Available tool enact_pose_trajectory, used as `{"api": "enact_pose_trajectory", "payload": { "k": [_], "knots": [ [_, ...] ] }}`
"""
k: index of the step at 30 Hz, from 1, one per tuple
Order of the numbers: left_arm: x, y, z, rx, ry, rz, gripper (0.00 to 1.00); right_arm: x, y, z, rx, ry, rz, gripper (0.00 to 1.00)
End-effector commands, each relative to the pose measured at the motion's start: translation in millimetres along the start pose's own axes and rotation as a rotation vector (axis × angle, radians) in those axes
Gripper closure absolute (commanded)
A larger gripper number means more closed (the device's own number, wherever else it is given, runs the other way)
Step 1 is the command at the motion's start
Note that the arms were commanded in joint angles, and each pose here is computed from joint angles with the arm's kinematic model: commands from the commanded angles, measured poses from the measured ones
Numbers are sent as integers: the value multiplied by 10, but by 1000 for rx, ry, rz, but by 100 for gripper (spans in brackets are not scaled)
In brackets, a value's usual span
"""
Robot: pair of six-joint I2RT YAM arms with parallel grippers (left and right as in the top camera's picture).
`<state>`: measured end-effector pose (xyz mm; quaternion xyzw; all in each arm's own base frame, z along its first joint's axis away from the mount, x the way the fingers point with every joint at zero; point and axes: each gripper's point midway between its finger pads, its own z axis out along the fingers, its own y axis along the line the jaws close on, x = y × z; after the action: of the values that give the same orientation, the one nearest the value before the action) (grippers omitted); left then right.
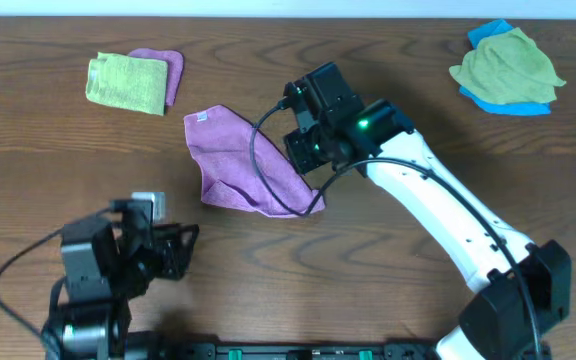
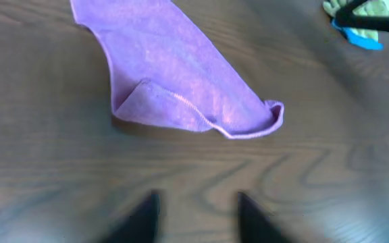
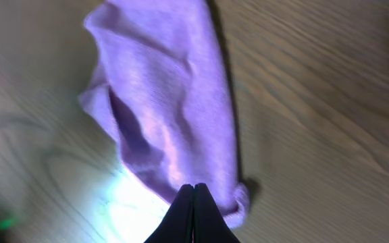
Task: Fold the cloth
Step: 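Lower the pink cloth and reach the left gripper to its corner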
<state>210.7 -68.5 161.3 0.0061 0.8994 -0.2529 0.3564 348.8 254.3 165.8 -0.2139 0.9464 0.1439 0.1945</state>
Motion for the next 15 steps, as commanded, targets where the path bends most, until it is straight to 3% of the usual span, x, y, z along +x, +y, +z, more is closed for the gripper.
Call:
{"api": "enact_pose_trajectory", "payload": {
  "k": [1, 4, 10, 15],
  "knots": [
    [9, -57, 171, 83, 64, -52, 83, -41, -280, -85, 52, -16, 17, 98],
    [40, -54, 348, 117, 129, -91, 94, -19, -511, -122, 79, -4, 56, 98],
    [199, -194, 741, 181, 267, -87, 94, 6, -845, -199, 104, 1, 103, 98],
    [208, -361, 1049, 190, 277, -23, 94, -11, -856, -225, 97, -7, 80, 98]
  ]
}}
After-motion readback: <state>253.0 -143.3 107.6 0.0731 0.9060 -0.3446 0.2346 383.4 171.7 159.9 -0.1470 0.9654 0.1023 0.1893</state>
